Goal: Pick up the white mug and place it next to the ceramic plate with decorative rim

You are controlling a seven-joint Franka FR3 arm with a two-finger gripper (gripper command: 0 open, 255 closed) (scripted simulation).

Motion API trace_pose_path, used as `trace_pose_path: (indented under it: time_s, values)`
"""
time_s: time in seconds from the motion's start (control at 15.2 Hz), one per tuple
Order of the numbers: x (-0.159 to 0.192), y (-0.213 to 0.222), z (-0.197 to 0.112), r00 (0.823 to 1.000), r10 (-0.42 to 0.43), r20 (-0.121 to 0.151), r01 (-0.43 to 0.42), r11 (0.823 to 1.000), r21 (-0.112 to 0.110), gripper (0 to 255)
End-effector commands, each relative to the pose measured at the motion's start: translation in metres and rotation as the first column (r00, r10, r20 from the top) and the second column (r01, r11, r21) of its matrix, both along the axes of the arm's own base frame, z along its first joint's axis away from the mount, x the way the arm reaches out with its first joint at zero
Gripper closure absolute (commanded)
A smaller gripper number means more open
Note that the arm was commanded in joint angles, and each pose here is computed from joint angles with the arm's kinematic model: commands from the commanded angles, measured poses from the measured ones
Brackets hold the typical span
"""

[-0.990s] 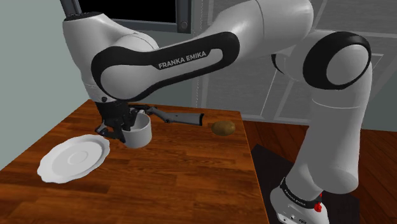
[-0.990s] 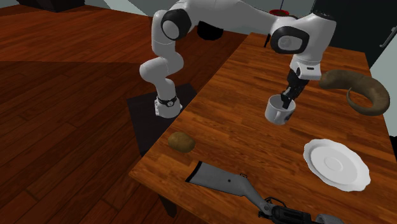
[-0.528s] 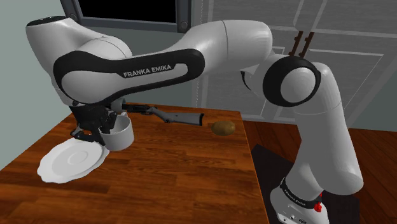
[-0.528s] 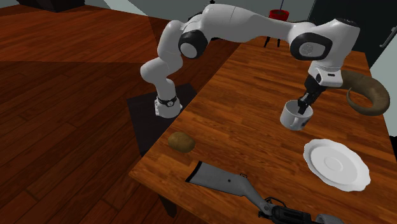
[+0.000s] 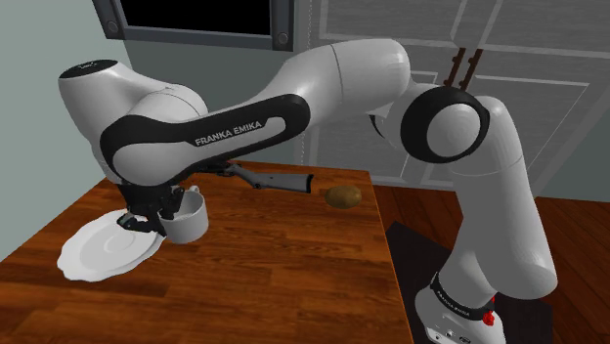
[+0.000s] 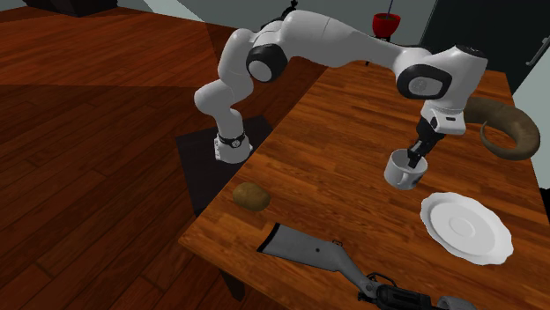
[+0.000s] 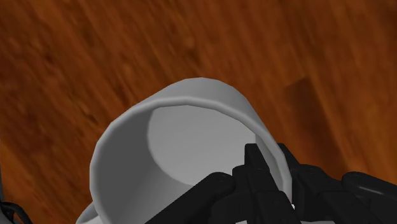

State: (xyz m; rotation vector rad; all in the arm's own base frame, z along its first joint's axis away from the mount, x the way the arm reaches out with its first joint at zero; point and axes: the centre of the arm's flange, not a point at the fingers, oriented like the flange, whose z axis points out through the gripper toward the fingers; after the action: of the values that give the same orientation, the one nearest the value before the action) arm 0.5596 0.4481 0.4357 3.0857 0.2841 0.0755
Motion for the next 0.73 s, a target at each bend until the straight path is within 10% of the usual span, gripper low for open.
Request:
trace_pose_path:
  time_s: [0.0,0.66]
  values:
    - [0.0,0.001,-0.011,1.0,0.0,0.001,0.0,1.0,0.0,255]
    - [0.0,0.001,-0.064,1.0,0.0,0.001,0.0,1.0,0.0,255]
